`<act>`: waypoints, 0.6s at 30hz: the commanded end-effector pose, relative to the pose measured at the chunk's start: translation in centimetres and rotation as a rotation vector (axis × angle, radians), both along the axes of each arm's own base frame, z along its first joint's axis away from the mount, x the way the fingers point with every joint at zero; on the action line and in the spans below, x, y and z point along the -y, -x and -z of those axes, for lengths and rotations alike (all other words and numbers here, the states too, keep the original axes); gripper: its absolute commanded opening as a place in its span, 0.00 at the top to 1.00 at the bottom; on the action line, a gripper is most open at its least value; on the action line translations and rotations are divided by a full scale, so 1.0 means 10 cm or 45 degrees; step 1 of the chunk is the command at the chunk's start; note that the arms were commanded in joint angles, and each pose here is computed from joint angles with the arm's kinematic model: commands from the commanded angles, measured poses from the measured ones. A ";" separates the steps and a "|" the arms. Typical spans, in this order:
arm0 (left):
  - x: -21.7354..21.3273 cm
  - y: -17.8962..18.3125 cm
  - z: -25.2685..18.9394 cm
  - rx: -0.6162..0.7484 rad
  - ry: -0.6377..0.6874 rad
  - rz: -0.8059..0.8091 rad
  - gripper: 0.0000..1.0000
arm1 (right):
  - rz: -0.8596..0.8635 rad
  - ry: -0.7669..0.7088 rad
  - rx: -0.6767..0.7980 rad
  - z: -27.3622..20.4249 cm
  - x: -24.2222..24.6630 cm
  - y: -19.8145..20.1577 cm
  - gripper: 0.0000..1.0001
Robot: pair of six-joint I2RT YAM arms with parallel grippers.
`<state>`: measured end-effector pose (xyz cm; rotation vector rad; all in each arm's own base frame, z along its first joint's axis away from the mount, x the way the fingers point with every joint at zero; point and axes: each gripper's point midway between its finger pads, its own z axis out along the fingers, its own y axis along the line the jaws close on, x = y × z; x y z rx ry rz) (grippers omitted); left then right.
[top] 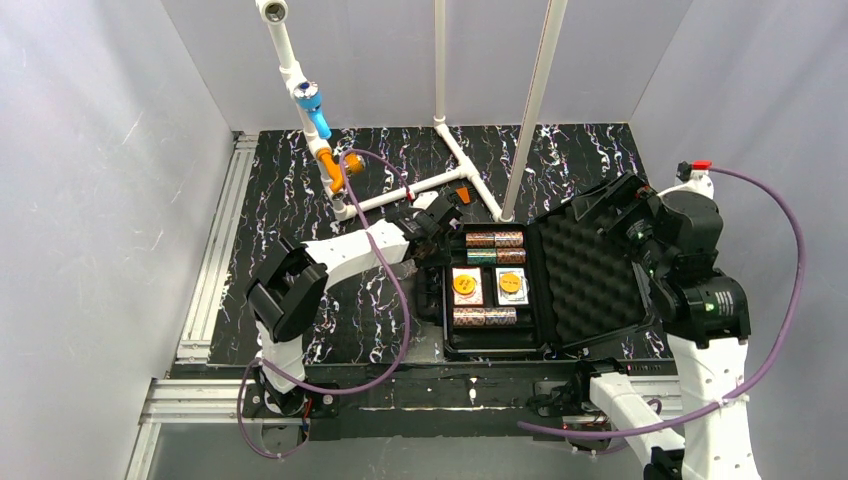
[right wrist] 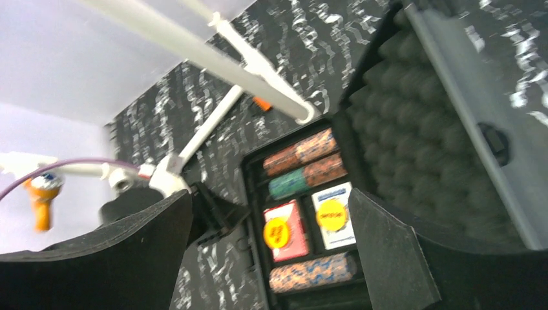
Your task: Pack up texas hold em set
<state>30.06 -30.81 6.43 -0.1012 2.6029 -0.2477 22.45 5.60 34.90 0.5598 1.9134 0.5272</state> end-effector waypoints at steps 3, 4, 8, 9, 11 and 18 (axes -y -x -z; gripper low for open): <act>-0.75 -0.03 0.01 -0.014 -0.308 -0.045 0.65 | 0.300 0.284 0.083 -0.27 0.56 -0.12 0.02; -0.74 -0.02 0.00 -0.012 -0.294 -0.035 0.62 | 0.337 0.313 0.081 -0.28 0.63 -0.12 0.02; -0.74 0.04 -0.06 0.012 -0.240 -0.010 0.48 | 0.498 0.437 0.068 -0.32 0.90 -0.10 0.02; -0.73 0.05 -0.08 0.018 -0.224 -0.004 0.46 | 0.571 0.484 0.056 -0.32 1.02 -0.08 0.02; -0.73 0.06 -0.14 0.033 -0.202 0.002 0.43 | 0.676 0.553 0.026 -0.31 1.17 -0.08 0.02; -0.69 0.18 -0.52 0.111 -0.074 0.081 0.34 | 0.850 0.722 -0.189 0.06 1.40 -0.41 0.10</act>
